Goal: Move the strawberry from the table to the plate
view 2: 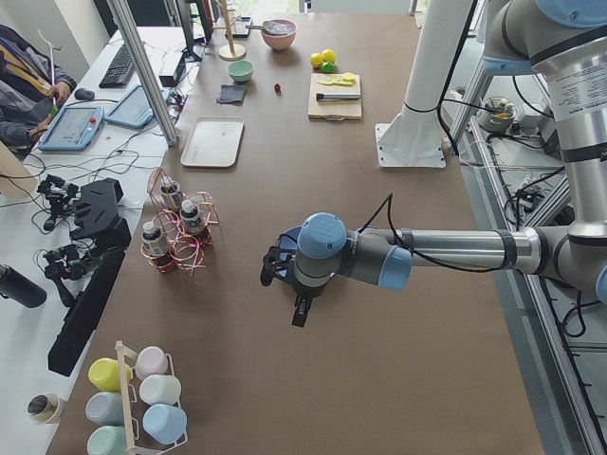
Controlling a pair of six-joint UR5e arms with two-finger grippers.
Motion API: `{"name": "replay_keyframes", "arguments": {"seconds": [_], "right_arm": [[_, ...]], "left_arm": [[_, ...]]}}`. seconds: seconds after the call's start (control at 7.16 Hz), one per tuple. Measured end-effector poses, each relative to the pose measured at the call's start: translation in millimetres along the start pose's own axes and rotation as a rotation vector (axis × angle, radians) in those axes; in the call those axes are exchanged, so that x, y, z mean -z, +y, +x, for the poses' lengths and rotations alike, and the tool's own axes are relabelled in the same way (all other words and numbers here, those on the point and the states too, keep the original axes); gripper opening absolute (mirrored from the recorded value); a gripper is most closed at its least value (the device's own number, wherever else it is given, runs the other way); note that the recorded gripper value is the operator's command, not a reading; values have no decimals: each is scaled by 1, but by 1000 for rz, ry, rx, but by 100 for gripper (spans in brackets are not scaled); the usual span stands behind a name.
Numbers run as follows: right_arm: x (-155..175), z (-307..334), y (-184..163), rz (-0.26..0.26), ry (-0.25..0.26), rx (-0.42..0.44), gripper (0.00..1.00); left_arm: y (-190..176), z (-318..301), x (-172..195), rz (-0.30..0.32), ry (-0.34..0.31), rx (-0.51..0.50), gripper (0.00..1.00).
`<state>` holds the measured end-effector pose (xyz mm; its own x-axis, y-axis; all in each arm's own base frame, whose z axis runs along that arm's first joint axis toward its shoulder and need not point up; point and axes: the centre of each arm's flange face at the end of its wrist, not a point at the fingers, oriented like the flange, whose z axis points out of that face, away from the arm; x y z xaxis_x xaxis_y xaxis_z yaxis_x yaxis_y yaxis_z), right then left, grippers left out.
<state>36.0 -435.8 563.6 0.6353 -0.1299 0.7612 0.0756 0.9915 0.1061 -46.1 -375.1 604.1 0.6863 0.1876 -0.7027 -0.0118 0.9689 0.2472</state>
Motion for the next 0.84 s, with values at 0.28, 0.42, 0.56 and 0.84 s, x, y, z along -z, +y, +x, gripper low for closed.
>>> {"name": "replay_keyframes", "arguments": {"seconds": [0.28,0.42,0.56,0.84], "right_arm": [[7,-7,1,14,-1,8,100],[12,-10,2,24,4,13,100],[14,-10,2,27,9,15,100],[10,-4,-3,20,16,10,100]], "left_arm": [[1,-3,1,1,-5,11,97],[0,-7,-2,-7,-7,19,97],[-2,-11,-6,-15,-6,27,97],[-10,-6,-2,-27,8,40,97]]}}
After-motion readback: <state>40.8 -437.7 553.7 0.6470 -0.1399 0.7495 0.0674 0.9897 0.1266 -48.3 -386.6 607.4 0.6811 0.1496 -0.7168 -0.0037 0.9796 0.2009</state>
